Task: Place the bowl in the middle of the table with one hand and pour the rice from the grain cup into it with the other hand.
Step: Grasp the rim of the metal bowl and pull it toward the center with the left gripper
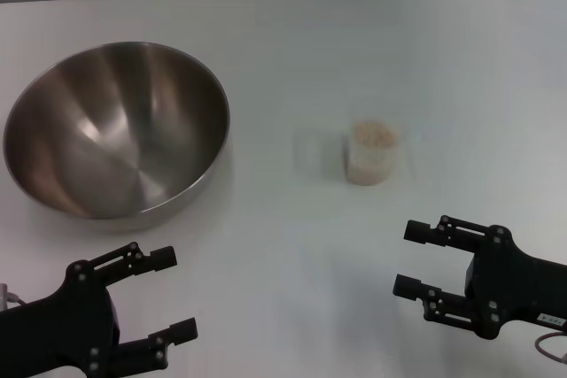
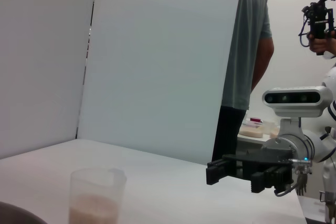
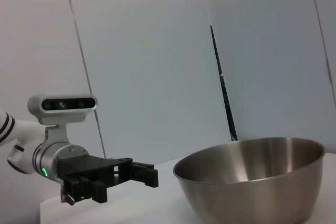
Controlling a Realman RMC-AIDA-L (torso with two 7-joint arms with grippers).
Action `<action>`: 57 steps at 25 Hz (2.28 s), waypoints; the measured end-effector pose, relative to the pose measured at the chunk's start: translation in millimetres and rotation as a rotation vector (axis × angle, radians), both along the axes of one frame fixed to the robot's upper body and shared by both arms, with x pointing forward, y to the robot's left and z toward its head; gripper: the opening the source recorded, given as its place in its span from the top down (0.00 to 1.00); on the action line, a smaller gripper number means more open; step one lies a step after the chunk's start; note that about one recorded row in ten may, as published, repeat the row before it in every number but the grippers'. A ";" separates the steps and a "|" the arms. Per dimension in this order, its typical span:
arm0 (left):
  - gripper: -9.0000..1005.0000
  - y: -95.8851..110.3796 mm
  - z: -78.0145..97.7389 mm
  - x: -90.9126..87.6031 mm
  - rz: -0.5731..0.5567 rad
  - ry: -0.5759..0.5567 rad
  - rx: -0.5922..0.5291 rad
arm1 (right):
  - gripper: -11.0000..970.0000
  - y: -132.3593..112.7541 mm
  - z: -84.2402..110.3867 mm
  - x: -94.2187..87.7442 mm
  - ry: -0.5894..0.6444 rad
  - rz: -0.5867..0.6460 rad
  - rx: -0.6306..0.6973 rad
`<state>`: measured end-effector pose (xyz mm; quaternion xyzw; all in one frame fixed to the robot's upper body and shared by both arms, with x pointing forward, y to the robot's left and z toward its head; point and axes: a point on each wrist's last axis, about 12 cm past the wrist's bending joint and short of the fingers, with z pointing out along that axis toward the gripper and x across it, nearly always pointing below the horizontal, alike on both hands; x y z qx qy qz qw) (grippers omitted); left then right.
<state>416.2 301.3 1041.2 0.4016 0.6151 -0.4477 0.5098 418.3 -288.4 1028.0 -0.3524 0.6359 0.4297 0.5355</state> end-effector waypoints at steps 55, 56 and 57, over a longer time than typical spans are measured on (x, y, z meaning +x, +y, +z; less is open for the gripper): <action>0.30 82.4 53.3 109.6 0.695 0.544 0.289 | 0.31 20.8 5.3 25.5 -0.052 -0.008 0.049; 0.30 82.4 53.3 109.6 0.695 0.544 0.289 | 0.31 20.8 5.3 25.5 -0.052 -0.008 0.049; 0.31 82.2 53.0 109.9 0.692 0.547 0.307 | 0.31 20.7 5.4 25.6 -0.052 -0.009 0.049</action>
